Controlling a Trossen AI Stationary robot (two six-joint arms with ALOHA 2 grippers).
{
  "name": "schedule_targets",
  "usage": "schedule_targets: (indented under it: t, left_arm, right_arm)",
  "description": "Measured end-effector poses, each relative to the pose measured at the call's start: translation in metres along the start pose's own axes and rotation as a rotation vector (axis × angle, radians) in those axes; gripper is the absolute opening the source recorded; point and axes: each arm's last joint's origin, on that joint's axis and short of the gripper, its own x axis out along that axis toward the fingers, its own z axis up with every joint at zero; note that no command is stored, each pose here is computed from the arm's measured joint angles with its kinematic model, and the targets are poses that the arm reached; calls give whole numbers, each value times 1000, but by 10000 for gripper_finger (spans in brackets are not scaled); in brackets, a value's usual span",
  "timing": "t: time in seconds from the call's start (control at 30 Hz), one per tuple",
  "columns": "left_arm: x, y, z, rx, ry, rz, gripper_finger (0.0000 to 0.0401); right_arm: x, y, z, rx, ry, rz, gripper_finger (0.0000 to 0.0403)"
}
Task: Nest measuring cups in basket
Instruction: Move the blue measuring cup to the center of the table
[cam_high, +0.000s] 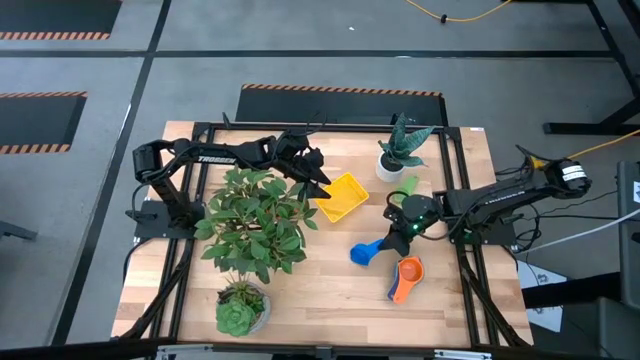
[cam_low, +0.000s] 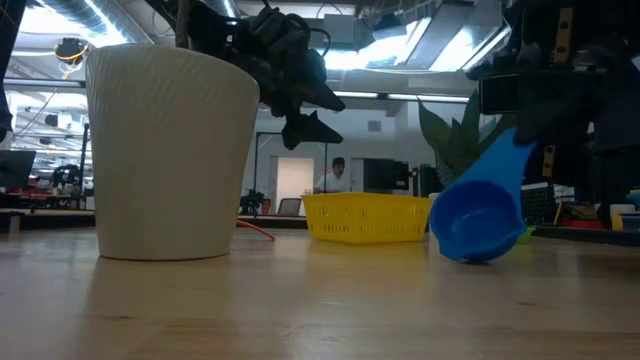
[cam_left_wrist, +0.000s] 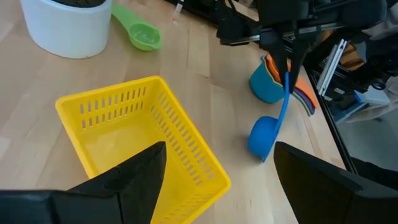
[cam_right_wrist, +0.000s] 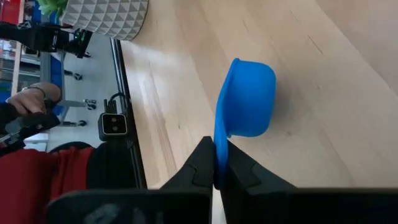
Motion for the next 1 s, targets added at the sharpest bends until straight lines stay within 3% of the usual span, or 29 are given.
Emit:
schedule_targets:
  t: [0.2,1.0]
  left_arm:
    - [0,0,0,0,0,0,290]
    - [0,0,0,0,0,0,290]
  right_arm:
    - [0,-1,0,50,0,-3,18]
    - [-3,-7,4,58,23,-9,22]
